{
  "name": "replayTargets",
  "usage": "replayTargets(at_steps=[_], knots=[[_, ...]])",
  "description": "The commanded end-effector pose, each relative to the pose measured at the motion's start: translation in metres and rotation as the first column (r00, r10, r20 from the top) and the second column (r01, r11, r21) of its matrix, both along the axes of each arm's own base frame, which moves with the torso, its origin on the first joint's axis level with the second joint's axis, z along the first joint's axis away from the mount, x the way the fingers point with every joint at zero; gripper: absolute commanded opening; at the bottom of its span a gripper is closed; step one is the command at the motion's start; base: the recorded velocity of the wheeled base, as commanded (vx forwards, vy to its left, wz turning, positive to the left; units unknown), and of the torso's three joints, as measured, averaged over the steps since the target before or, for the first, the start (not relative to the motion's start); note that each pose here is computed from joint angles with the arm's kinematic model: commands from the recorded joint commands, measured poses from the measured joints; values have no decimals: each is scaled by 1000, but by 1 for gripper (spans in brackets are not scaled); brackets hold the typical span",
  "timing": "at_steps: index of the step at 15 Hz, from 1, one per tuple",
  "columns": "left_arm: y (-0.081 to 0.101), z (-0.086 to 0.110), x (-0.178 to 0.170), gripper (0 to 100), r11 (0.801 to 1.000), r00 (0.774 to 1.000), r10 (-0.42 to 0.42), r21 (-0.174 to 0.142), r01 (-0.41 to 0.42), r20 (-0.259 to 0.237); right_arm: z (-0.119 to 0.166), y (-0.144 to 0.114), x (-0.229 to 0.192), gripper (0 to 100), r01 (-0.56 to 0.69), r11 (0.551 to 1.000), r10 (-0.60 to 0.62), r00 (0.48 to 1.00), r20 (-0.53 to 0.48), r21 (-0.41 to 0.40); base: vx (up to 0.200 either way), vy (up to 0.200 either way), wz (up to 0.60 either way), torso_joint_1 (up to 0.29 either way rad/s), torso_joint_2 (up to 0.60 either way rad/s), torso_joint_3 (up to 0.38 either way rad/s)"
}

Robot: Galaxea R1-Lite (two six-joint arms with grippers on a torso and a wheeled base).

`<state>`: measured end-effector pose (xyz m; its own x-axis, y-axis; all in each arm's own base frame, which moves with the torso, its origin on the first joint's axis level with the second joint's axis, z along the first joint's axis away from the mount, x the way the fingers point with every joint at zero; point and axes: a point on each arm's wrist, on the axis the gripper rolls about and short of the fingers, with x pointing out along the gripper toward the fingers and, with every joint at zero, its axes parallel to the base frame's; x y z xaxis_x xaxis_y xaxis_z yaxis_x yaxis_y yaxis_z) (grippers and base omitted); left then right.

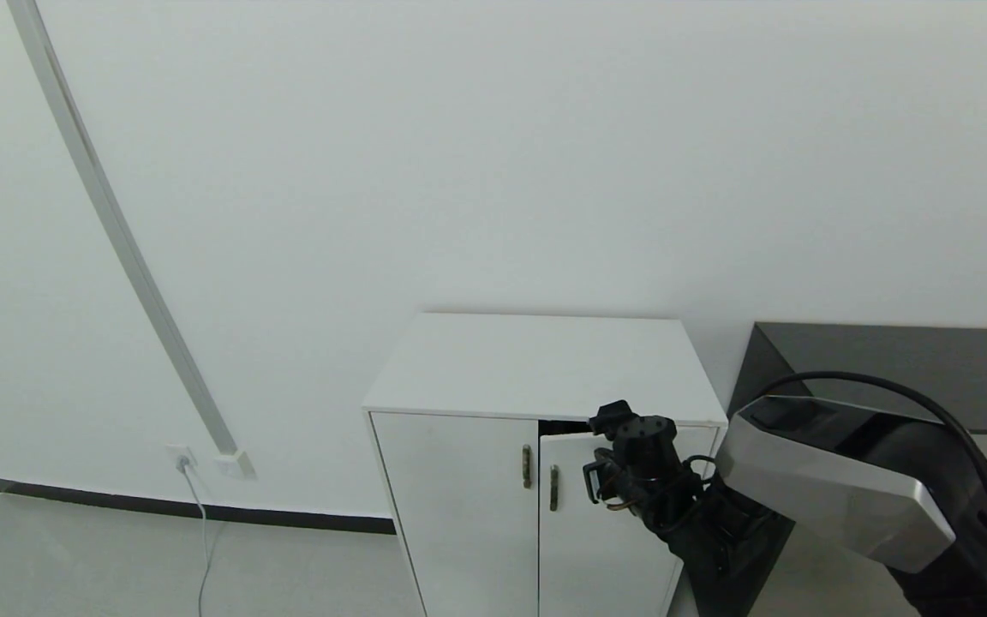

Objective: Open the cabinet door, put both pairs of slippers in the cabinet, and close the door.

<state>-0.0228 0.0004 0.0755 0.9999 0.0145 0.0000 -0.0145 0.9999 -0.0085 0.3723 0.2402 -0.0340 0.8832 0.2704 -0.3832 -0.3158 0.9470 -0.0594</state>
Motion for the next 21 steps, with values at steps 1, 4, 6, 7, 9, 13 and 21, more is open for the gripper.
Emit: replayTargets(at_steps=[1, 4, 6, 7, 9, 13, 21], knots=[[0, 0, 0, 0, 1000, 1000, 1, -1, -1, 0, -3, 0, 5, 0, 5, 1000, -5, 1000, 5, 1, 0, 0, 0, 0, 0, 0], [0, 0, 0, 0, 1000, 1000, 1, -1, -1, -2, -3, 1, 11, 0, 11, 1000, -12, 1000, 21, 14, 0, 0, 0, 0, 0, 0], [0, 0, 0, 0, 1000, 1000, 1, -1, -1, 0, -4, 0, 13, 0, 16, 1000, -16, 1000, 21, 14, 0, 0, 0, 0, 0, 0], [0, 0, 0, 0, 1000, 1000, 1, -1, -1, 0, -3, 0, 15, 0, 17, 1000, -18, 1000, 26, 17, 0, 0, 0, 0, 0, 0], [0, 0, 0, 0, 1000, 1000, 1, -1, -1, 0, -3, -1, 18, 0, 23, 1000, -24, 999, 32, 21, 0, 0, 0, 0, 0, 0], [0, 0, 0, 0, 1000, 1000, 1, -1, -1, -2, -1, -3, 25, 0, 35, 999, -36, 998, 48, 30, 0, 0, 0, 0, 0, 0], [0, 0, 0, 0, 1000, 1000, 1, -2, -1, 0, 0, -4, 28, 0, 40, 999, -43, 997, 57, 36, 0, 0, 0, 0, 0, 0]])
